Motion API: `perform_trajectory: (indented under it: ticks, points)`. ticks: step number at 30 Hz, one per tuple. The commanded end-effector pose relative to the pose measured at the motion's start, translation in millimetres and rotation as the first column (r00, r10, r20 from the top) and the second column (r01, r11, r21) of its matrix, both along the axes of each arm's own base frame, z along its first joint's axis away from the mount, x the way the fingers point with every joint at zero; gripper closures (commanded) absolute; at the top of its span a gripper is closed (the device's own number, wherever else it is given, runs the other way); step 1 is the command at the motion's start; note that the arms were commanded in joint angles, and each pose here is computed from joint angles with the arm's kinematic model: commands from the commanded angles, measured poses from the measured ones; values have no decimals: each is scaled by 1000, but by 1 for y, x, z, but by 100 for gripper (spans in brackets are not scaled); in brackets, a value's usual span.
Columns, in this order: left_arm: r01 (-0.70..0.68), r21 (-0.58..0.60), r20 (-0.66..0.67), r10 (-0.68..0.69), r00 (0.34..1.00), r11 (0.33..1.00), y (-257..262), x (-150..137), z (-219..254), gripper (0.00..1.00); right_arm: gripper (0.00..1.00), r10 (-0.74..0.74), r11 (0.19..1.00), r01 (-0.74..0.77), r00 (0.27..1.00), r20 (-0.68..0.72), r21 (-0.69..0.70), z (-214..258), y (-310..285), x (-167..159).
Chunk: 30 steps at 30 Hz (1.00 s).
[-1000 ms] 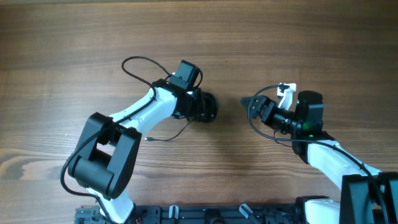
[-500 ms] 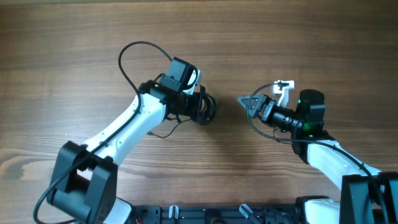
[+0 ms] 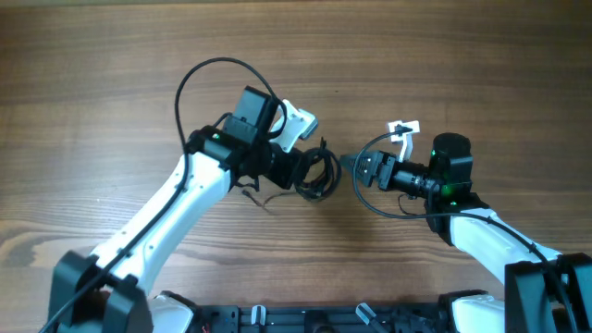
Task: Untangle cables
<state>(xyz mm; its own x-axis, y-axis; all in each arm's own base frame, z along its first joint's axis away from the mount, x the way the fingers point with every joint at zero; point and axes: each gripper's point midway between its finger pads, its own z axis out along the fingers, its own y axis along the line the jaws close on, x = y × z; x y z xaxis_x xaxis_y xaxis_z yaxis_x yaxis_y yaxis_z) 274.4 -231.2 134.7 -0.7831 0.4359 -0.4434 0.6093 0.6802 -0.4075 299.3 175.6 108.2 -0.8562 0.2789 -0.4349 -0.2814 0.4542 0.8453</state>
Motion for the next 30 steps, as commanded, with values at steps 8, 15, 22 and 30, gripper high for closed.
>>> perform_trajectory:
  ticks: [8,15,22,30]
  points:
    - [137,-380,-66,-174,982,915,-3,-28,55,96,33,36,999,-36,999,25,3,3,4,-2]
    - [177,-489,-50,-230,972,854,-12,-34,74,96,33,152,986,-153,988,30,69,13,14,-20]
    - [143,-413,-63,-185,981,899,-5,-28,61,96,32,193,976,-200,977,88,81,22,15,-24]
    - [86,-263,-88,-112,990,961,11,-23,36,96,7,266,945,-297,942,205,139,48,3,-31]
